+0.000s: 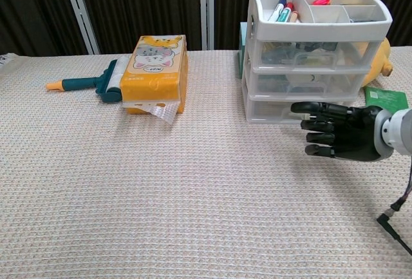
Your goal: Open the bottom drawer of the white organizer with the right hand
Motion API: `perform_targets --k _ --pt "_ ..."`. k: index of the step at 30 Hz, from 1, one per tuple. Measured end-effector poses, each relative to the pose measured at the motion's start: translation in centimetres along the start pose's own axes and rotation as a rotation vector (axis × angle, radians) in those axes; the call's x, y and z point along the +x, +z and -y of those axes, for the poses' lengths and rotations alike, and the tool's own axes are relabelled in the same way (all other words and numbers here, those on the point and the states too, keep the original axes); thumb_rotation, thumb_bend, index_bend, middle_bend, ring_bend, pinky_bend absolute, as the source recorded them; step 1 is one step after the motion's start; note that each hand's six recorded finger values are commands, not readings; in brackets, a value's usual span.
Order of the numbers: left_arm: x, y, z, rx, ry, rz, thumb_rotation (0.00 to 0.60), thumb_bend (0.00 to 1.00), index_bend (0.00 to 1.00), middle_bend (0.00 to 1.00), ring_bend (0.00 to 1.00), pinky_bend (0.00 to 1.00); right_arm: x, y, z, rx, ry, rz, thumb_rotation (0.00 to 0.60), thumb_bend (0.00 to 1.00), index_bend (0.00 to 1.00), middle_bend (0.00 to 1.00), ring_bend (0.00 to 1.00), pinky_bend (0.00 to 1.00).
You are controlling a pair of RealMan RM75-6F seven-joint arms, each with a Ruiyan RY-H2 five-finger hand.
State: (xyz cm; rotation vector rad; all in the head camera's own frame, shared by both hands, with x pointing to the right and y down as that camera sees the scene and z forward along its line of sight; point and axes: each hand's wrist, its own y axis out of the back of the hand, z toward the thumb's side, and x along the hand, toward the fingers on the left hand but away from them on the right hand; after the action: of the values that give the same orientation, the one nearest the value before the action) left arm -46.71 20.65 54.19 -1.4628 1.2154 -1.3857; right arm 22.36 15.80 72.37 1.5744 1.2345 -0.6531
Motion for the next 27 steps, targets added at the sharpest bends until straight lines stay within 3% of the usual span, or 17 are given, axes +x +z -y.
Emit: perform_targets --k 27 --pt "0.3 -0.2 0.0 -0.008 -0.01 -0.007 0.6 0.06 0.0 0.0 0.0 0.0 -3.4 0.0 -1.2 -0.139 -0.052 -0.008 0.6 0.25 0.21 0.88 0.92 0.74"
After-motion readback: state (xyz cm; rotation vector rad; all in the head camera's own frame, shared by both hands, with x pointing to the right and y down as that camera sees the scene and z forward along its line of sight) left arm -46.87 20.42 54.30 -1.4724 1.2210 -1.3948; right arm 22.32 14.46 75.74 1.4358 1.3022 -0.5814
